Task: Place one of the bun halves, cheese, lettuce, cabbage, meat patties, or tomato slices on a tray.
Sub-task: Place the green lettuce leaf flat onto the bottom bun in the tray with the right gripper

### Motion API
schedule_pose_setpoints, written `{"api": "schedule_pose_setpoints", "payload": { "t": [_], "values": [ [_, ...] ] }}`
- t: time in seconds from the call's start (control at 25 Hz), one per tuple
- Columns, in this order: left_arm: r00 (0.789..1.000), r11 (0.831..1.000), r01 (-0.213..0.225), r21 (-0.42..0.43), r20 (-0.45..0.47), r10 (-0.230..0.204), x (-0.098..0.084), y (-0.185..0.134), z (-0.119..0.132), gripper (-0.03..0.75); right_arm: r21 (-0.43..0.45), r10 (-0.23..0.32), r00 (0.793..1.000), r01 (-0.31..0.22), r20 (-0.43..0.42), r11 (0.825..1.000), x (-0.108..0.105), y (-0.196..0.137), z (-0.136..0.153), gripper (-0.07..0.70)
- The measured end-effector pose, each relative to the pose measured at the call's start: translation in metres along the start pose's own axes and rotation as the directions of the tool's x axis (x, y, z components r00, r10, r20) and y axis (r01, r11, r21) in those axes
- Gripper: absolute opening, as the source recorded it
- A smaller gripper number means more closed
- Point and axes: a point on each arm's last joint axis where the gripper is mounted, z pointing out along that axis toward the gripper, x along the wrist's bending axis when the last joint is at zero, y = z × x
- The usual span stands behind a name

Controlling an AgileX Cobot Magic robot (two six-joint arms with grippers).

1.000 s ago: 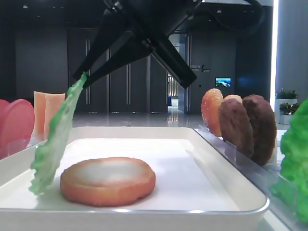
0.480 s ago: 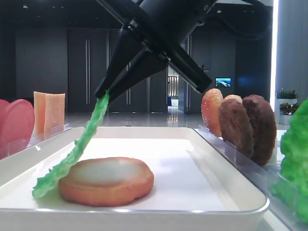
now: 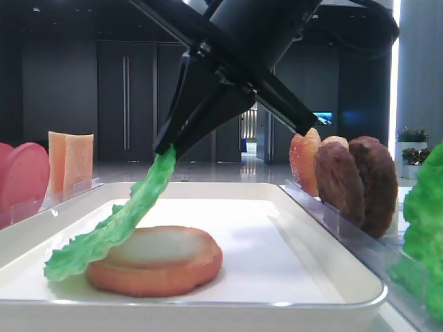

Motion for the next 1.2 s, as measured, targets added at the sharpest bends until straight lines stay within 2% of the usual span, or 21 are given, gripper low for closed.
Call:
{"api": "schedule_pose_setpoints", "payload": {
  "t": [0.4, 1.2],
  "values": [
    [1.0, 1.0, 0.0, 0.0, 0.0, 0.0, 0.0, 0.0, 0.0, 0.534, 0.014, 0.002, 0.996, -0.003, 0.084, 1.0, -0.008, -0.001, 0.0, 0.026],
    [1.0, 1.0, 0.0, 0.0, 0.0, 0.0, 0.0, 0.0, 0.0, 0.534, 0.024, -0.019, 0.991, 0.016, 0.129, 1.0, -0.012, -0.002, -0.001, 0.04]
  ]
}}
